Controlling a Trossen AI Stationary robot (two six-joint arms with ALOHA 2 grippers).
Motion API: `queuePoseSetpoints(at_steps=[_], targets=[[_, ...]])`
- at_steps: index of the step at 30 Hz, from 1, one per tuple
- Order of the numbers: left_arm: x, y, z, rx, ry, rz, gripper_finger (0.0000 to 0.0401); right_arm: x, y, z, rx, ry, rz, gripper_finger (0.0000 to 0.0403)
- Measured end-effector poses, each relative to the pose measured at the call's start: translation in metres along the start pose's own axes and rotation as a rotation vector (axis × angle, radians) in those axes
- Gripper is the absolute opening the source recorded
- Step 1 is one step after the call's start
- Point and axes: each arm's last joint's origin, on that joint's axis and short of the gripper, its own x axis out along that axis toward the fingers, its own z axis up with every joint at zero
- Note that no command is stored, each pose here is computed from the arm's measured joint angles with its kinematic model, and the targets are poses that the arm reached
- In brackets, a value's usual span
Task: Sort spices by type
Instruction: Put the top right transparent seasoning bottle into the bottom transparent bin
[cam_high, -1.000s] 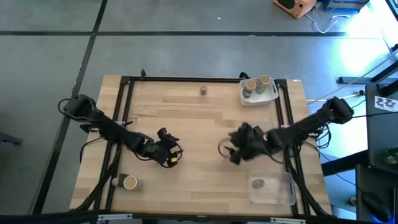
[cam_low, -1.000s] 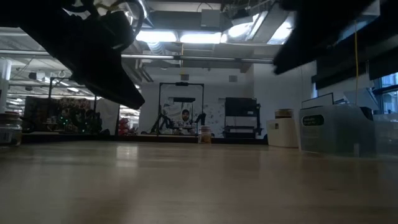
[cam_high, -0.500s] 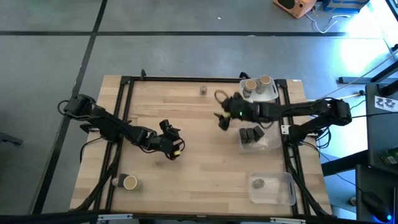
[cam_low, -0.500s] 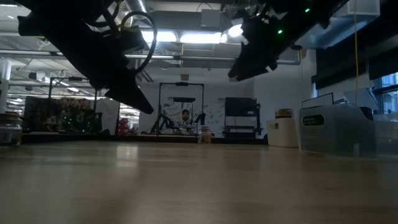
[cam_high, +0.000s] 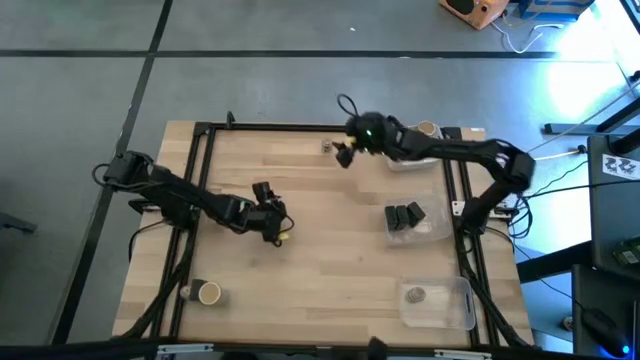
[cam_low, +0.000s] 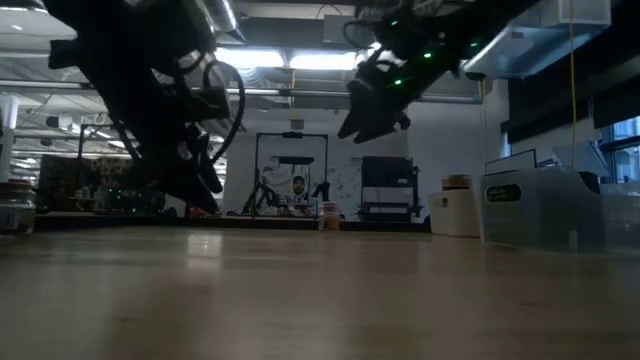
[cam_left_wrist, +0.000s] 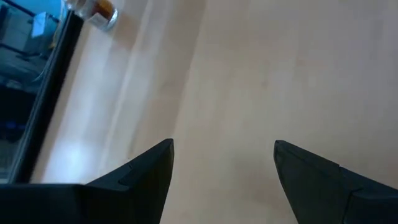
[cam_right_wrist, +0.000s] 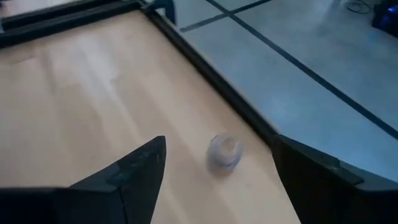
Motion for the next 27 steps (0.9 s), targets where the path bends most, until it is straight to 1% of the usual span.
queuePoseSetpoints(at_steps=[3, 5, 8, 12, 14, 19, 27], targets=[[0.006, 0.008, -0.002, 0.032, 0.014, 0.020, 0.0260, 0.021, -0.011, 0.011, 0.007, 0.041, -0.025, 0.0292], [0.011, 0.014, -0.010, 0.033, 0.031, 0.036, 0.0260, 0.034, -0.017, 0.016, 0.017, 0.065, -0.011, 0.0292], [0.016, 0.027, -0.022, -0.026, 0.025, 0.067, 0.0260, 0.056, -0.024, 0.018, 0.031, 0.106, 0.005, 0.0292], [0.017, 0.041, -0.036, -0.106, -0.012, 0.101, 0.0260, 0.082, -0.030, 0.011, 0.040, 0.173, 0.006, 0.0292], [0.016, 0.046, -0.039, -0.132, -0.042, 0.107, 0.0260, 0.093, -0.034, 0.006, 0.052, 0.192, 0.008, 0.0292], [0.013, 0.054, -0.042, -0.156, -0.070, 0.114, 0.0260, 0.112, -0.036, -0.007, 0.072, 0.231, 0.015, 0.0292], [0.015, 0.056, -0.042, -0.166, -0.081, 0.121, 0.0260, 0.128, -0.035, -0.025, 0.076, 0.284, 0.010, 0.0292]])
